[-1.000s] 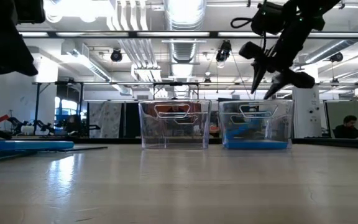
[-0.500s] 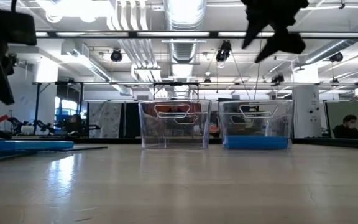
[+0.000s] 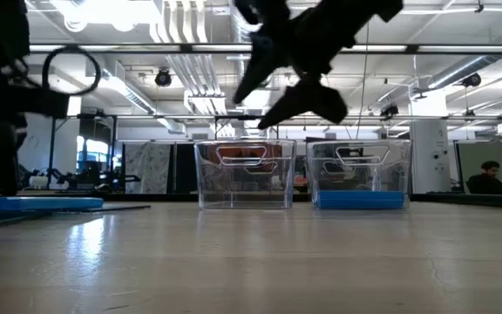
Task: Pick & place jewel cases by type
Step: Put the blue CD case into the right transparent bin
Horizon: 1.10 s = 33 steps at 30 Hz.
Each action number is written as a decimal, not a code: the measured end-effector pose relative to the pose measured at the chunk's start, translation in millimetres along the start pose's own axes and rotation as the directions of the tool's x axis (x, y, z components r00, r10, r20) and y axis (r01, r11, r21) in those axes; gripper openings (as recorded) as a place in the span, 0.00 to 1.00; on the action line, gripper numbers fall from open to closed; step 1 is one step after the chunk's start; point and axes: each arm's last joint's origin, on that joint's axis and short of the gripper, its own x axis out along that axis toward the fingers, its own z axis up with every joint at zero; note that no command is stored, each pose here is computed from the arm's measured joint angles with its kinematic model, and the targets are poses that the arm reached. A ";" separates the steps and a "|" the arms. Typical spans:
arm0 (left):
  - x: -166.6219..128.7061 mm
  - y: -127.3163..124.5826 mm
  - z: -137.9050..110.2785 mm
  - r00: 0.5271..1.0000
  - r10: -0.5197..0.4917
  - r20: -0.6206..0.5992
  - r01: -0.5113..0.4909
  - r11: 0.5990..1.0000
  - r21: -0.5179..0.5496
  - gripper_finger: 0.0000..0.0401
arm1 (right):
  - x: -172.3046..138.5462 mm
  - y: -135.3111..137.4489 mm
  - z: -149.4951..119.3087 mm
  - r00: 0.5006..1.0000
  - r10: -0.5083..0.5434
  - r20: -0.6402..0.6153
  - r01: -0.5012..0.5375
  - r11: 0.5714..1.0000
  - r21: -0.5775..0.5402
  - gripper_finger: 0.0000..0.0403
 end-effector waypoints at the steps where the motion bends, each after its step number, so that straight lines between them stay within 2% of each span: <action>1: 4.6 -1.8 -1.5 1.000 0.016 -0.015 -0.016 1.000 0.008 0.16 | 6.4 5.7 0.2 1.000 0.005 -0.007 -0.006 1.000 -0.013 0.52; 5: 19.2 -13.0 -2.4 1.000 0.010 0.022 -0.010 1.000 0.019 0.16 | 26.1 26.6 2.2 0.998 0.041 -0.042 -0.044 0.997 -0.069 0.51; 9: 23.5 -39.9 9.7 0.973 -0.172 0.155 0.179 0.983 -0.038 0.16 | 34.8 37.0 3.1 0.989 0.088 -0.121 -0.098 0.992 -0.075 0.50; 11: 24.4 -53.6 17.0 0.933 -0.274 0.235 0.290 0.956 -0.035 0.16 | 36.8 33.0 -1.9 0.981 0.055 -0.185 -0.062 0.997 -0.036 0.49; 14: 16.5 -73.7 28.5 0.834 -0.437 0.336 0.466 0.885 -0.006 0.16 | 39.7 19.2 -16.0 0.959 -0.031 -0.282 0.043 0.998 0.037 0.48; 16: 5.9 -77.3 34.2 0.787 -0.488 0.376 0.515 0.857 0.035 0.16 | 44.4 10.2 -27.6 0.945 -0.045 -0.323 0.078 0.993 0.091 0.48; 19: -23.3 -71.1 44.7 0.756 -0.484 0.440 0.501 0.861 0.087 0.16 | 51.7 -3.5 -45.6 0.937 -0.042 -0.347 0.119 0.972 0.202 0.48; 20: -31.4 -64.8 46.0 0.769 -0.466 0.438 0.481 0.873 0.084 0.16 | 54.4 -6.7 -50.6 0.942 -0.024 -0.335 0.110 0.964 0.240 0.48; 22: -39.5 -50.0 43.3 0.829 -0.404 0.387 0.425 0.904 0.034 0.16 | 59.4 -11.5 -58.0 0.958 0.029 -0.285 0.064 0.948 0.311 0.49; 24: -38.7 -36.6 33.3 0.890 -0.351 0.290 0.375 0.927 -0.028 0.16 | 63.3 -12.7 -60.5 0.975 0.096 -0.200 -0.012 0.925 0.381 0.51; 26: -33.6 -27.5 21.7 0.923 -0.308 0.229 0.330 0.942 -0.062 0.16 | 69.8 -15.1 -62.6 0.983 0.130 -0.129 -0.064 0.905 0.420 0.53; 29: -17.4 -27.2 10.4 0.920 -0.338 0.199 0.361 0.928 -0.089 0.17 | 87.8 -23.3 -68.2 0.987 0.129 -0.099 -0.072 0.893 0.443 0.57; 33: 6.0 -39.9 2.7 0.858 -0.482 0.180 0.503 0.859 -0.095 0.17 | 113.7 -13.9 -66.1 0.985 0.152 -0.085 -0.098 0.888 0.450 0.62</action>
